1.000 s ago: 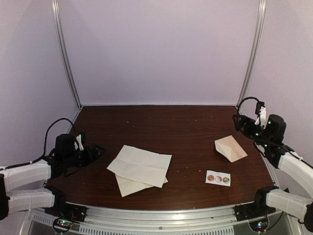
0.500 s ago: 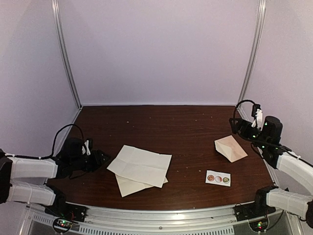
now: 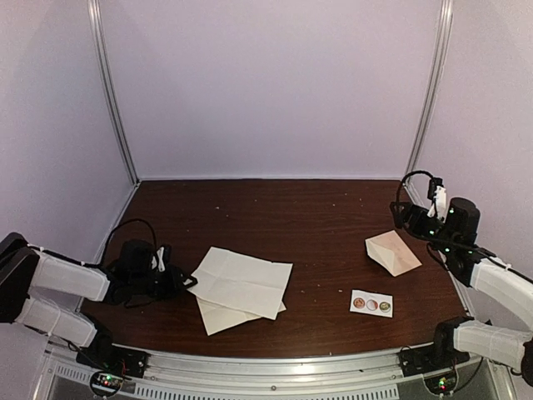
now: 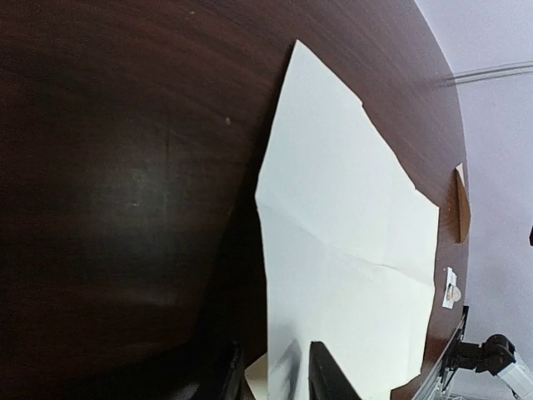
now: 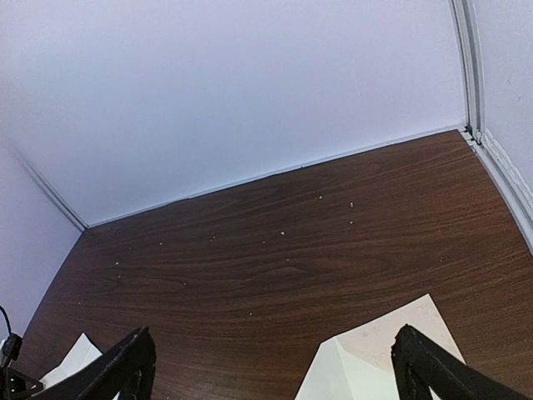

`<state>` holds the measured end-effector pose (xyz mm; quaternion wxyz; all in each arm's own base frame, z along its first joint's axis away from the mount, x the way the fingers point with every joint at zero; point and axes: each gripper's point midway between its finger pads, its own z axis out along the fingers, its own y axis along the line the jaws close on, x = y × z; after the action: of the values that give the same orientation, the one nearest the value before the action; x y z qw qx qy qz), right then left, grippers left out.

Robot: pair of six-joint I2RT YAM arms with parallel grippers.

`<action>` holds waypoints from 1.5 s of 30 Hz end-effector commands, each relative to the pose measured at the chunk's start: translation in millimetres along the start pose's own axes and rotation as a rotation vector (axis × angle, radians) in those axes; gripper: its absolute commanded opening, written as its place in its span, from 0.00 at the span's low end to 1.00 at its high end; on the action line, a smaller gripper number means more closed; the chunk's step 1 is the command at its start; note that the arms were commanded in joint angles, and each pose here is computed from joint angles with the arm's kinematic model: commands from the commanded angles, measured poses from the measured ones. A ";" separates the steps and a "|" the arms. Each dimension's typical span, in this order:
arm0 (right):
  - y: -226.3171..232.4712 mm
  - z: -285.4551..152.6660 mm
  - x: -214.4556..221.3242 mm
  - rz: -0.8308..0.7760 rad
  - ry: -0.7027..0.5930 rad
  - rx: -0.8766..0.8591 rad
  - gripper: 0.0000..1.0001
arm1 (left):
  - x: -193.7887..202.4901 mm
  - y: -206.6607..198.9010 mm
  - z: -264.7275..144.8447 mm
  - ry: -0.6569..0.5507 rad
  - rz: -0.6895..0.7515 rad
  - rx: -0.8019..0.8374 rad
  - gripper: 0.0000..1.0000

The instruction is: Place the letter into the envelope and seal it

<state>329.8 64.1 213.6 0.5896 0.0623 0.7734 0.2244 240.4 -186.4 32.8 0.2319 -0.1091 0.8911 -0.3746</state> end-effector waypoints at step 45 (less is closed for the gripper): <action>263.2 -17.9 -10.5 -0.311 0.348 -1.038 1.00 | 11.0 -294.9 -70.6 0.336 1.141 0.916 0.00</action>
<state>277.9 277.7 345.4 0.4662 -0.3414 0.6505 0.4929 224.9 -349.7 270.0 0.2795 0.5055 0.6358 -0.5120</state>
